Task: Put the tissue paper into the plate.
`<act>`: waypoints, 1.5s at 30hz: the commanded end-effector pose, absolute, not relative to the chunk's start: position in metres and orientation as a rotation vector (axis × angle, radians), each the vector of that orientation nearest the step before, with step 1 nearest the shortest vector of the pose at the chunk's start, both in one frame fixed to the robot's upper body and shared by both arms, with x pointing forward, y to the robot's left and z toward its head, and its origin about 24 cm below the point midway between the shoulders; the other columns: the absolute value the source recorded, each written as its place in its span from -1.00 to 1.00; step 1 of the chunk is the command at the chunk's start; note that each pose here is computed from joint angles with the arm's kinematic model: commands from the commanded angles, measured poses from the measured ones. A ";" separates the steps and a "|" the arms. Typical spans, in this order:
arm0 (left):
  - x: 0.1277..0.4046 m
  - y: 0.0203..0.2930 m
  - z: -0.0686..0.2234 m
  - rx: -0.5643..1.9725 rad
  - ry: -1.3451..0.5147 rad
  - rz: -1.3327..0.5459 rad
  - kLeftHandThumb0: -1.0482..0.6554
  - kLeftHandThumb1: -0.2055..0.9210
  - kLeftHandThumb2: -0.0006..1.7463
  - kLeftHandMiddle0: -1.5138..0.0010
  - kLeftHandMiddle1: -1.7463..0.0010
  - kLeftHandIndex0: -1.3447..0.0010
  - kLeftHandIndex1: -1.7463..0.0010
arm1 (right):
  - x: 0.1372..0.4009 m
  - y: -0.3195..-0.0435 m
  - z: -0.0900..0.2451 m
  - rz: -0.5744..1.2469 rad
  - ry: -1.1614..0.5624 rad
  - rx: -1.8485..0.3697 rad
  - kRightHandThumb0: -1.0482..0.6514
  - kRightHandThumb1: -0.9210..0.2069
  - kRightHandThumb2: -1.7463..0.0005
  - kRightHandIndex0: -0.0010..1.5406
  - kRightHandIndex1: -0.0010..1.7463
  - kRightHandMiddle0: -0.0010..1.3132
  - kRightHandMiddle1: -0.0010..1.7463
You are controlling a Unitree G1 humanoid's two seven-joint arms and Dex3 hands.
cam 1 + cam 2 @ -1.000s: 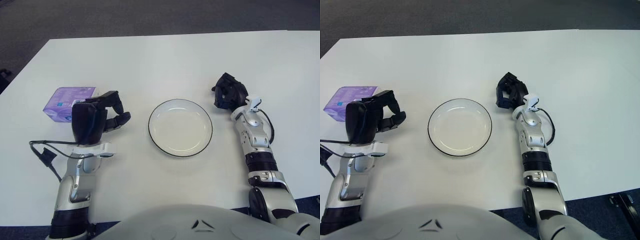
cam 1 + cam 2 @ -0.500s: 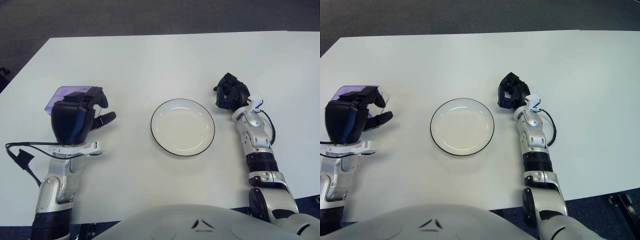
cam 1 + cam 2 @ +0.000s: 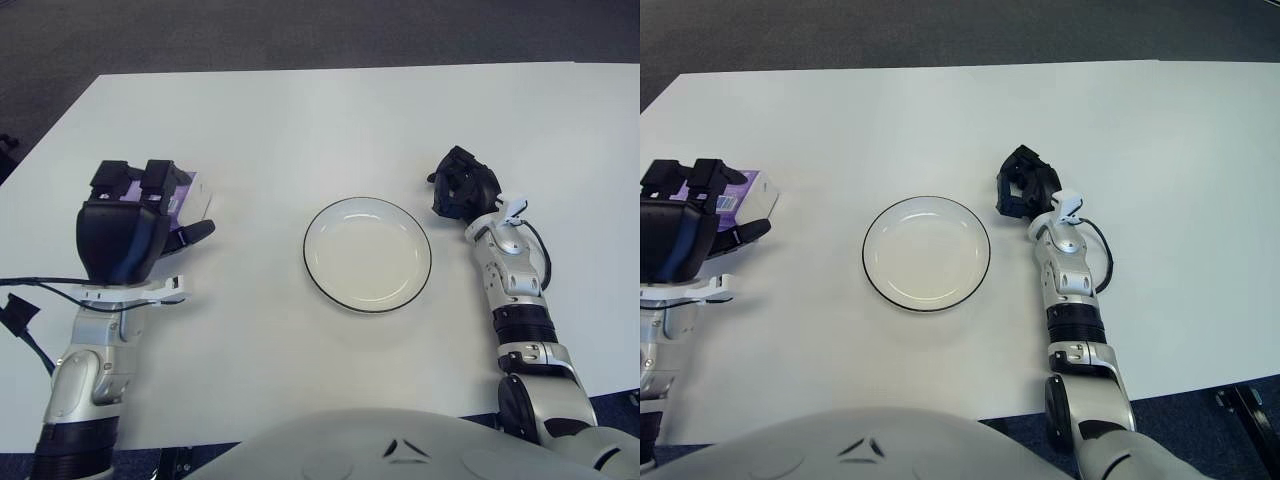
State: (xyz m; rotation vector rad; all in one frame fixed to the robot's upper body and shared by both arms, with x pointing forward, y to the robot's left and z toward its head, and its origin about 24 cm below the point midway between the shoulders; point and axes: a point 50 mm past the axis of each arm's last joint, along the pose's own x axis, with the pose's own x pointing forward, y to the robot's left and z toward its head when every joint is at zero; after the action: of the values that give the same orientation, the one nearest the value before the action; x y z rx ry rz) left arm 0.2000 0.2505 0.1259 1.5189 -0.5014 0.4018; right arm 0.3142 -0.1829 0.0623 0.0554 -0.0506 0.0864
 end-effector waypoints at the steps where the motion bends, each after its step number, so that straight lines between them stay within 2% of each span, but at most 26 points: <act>1: 0.199 0.258 0.129 1.595 -0.464 0.409 -0.82 0.89 -0.50 0.94 0.54 0.99 -0.15 | 0.285 -0.181 0.001 0.065 0.201 0.111 -0.32 0.03 -0.47 0.64 1.00 -0.09 1.00; 5: 0.199 0.259 0.134 1.613 -0.445 0.431 -0.89 0.96 -0.62 0.98 0.77 1.00 0.11 | 0.285 -0.182 0.001 0.064 0.204 0.105 -0.32 0.03 -0.47 0.63 1.00 -0.09 1.00; 9: 0.199 0.258 0.137 1.626 -0.412 0.436 -0.93 0.99 -0.65 0.99 0.90 1.00 0.27 | 0.285 -0.182 0.001 0.063 0.207 0.101 -0.32 0.03 -0.47 0.63 1.00 -0.10 1.00; 12: 0.198 0.259 0.142 1.653 -0.368 0.419 -0.98 1.00 -0.53 1.00 0.97 1.00 0.52 | 0.285 -0.182 0.001 0.062 0.209 0.096 -0.32 0.03 -0.47 0.63 1.00 -0.10 1.00; 20: 0.202 0.262 0.151 1.679 -0.294 0.292 -1.00 1.00 -0.33 1.00 1.00 1.00 0.92 | 0.285 -0.182 0.002 0.064 0.209 0.097 -0.32 0.02 -0.46 0.62 1.00 -0.10 1.00; 29: 0.213 0.274 0.158 1.642 -0.220 0.083 -1.00 1.00 -0.33 1.00 1.00 1.00 1.00 | 0.286 -0.182 0.001 0.069 0.206 0.100 -0.32 0.01 -0.46 0.62 1.00 -0.10 1.00; 34: 0.222 0.288 0.161 1.608 -0.191 -0.051 -1.00 1.00 -0.20 1.00 1.00 1.00 1.00 | 0.285 -0.182 0.001 0.068 0.206 0.099 -0.32 0.01 -0.46 0.62 1.00 -0.10 1.00; 38: 0.230 0.293 0.156 1.564 -0.184 -0.170 -1.00 1.00 -0.09 1.00 1.00 1.00 1.00 | 0.285 -0.182 0.001 0.065 0.207 0.092 -0.32 0.01 -0.46 0.62 1.00 -0.10 1.00; 45: 0.254 0.301 0.139 1.419 -0.112 -0.339 -1.00 1.00 -0.10 1.00 1.00 1.00 1.00 | 0.285 -0.182 0.002 0.071 0.206 0.087 -0.32 0.01 -0.46 0.62 1.00 -0.10 1.00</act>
State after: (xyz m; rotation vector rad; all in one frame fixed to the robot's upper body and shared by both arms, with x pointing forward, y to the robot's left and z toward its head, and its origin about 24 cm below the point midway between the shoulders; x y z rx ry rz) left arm 0.2475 0.2979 0.1440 1.4556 -0.1424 -0.2701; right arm 0.3136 -0.1857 0.0596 0.0440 -0.0315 0.0863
